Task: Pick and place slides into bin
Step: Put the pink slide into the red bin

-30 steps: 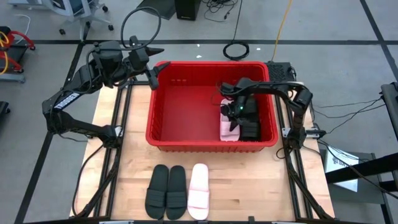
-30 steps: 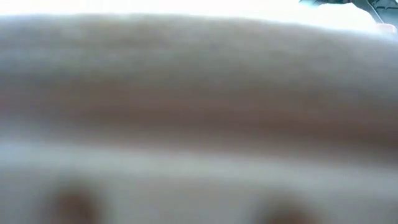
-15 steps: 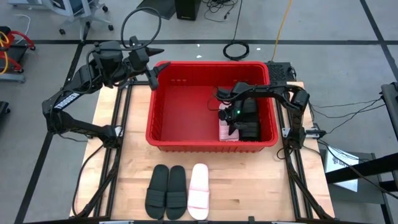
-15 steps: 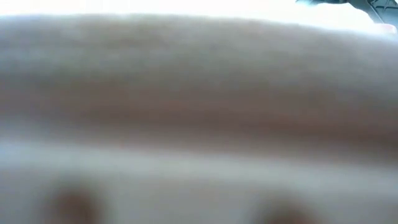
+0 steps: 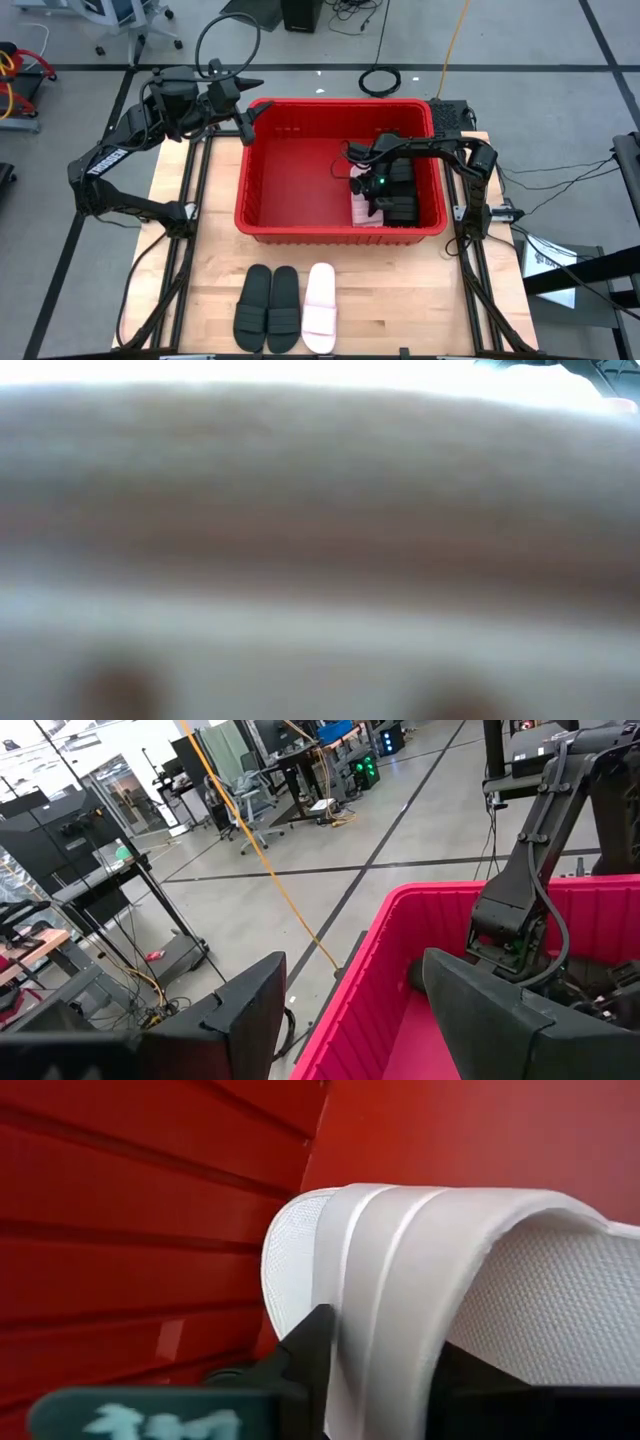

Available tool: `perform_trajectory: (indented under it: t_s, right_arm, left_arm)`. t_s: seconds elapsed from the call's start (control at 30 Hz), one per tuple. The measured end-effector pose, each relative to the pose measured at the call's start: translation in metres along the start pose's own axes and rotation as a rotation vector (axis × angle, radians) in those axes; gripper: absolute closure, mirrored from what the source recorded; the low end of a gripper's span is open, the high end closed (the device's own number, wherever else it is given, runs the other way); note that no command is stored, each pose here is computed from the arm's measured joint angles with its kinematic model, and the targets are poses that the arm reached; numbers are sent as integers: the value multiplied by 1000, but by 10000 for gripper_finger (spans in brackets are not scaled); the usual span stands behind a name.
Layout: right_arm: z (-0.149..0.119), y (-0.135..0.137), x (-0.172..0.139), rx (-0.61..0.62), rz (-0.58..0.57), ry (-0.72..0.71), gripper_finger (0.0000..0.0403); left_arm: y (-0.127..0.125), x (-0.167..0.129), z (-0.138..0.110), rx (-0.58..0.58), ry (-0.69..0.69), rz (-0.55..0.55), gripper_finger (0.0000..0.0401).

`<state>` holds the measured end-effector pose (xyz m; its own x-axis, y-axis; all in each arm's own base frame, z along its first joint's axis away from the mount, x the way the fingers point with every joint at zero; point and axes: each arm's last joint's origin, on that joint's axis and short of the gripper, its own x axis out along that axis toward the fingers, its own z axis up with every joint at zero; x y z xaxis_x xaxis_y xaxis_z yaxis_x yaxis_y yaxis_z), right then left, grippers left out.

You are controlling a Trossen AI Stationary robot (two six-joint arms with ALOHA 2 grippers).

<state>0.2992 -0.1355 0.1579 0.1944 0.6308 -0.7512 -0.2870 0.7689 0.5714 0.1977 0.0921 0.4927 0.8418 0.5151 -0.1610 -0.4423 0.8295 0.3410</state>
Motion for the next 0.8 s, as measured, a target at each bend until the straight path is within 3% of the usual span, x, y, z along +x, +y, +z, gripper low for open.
perform_trajectory:
  t_s: [0.4, 0.8]
  right_arm:
    - [-1, -1, -1, 29, -6, -3, 237]
    - [-9, -4, -21, 79, -135, 23, 222]
  left_arm:
    - [0, 0, 0, 1, 0, 0, 160]
    - [0, 0, 0, 3, 2, 0, 160]
